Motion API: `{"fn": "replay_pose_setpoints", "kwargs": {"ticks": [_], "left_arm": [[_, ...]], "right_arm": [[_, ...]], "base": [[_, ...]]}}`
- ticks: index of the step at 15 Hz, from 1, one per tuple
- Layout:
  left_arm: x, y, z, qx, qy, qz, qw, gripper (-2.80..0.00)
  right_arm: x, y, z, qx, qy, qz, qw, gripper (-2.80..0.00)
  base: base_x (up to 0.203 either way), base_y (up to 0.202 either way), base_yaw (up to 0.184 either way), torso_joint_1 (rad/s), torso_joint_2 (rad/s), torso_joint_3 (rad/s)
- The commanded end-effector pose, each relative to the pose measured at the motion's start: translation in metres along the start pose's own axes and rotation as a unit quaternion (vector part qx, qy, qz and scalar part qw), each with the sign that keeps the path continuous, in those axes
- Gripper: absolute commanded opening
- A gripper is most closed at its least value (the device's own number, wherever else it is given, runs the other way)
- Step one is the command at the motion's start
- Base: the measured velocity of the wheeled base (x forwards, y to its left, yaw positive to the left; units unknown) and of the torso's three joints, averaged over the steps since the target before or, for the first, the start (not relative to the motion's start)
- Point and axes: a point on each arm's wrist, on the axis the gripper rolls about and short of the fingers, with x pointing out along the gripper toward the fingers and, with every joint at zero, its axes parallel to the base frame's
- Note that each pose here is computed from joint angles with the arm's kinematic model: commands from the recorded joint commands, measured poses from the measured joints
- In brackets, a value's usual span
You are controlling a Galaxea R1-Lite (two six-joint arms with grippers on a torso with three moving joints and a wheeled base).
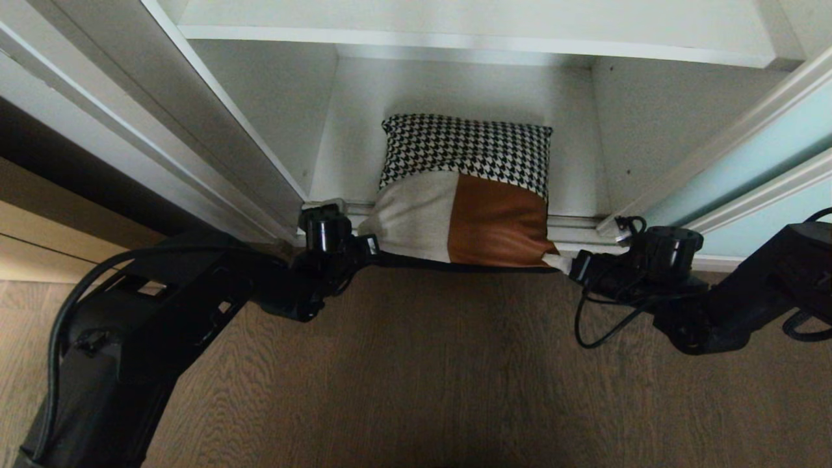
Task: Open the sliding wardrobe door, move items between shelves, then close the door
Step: Place the pillow on the lower shelf
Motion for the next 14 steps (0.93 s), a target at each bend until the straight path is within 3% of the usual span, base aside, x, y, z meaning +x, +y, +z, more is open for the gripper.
{"fn": "replay_pose_setpoints", "kwargs": {"ticks": [1,5,9,14], "left_arm": [[0.000,-0.001,-0.002,0.001,-0.001,-0.001,1.0000,-2.80],[-0.001,-0.007,-0.004,0.007,0.000,-0.007,1.0000,-2.80],[-0.003,-0.009,-0.003,0.006,-0.015,-0.010,0.9998,-2.80],[-0.005,-0.013,-0.007,0.027,-0.024,-0.010,0.9993,-2.80]], "right_arm": [[0.003,0.000,-0.004,0.002,0.002,0.000,1.000,-2.80],[0.005,0.000,-0.001,-0.002,-0.011,-0.009,1.000,-2.80],[0.005,0.000,-0.001,-0.002,-0.011,-0.008,1.000,-2.80],[0.005,0.000,-0.001,-0.002,-0.010,-0.009,1.000,-2.80]], "base": [[0.000,0.000,0.000,0.000,0.00,0.000],[0.016,0.000,0.000,0.000,0.00,0.002],[0.185,0.000,-0.002,0.003,0.00,0.002],[0.195,0.000,0.000,0.004,0.00,0.003]]}}
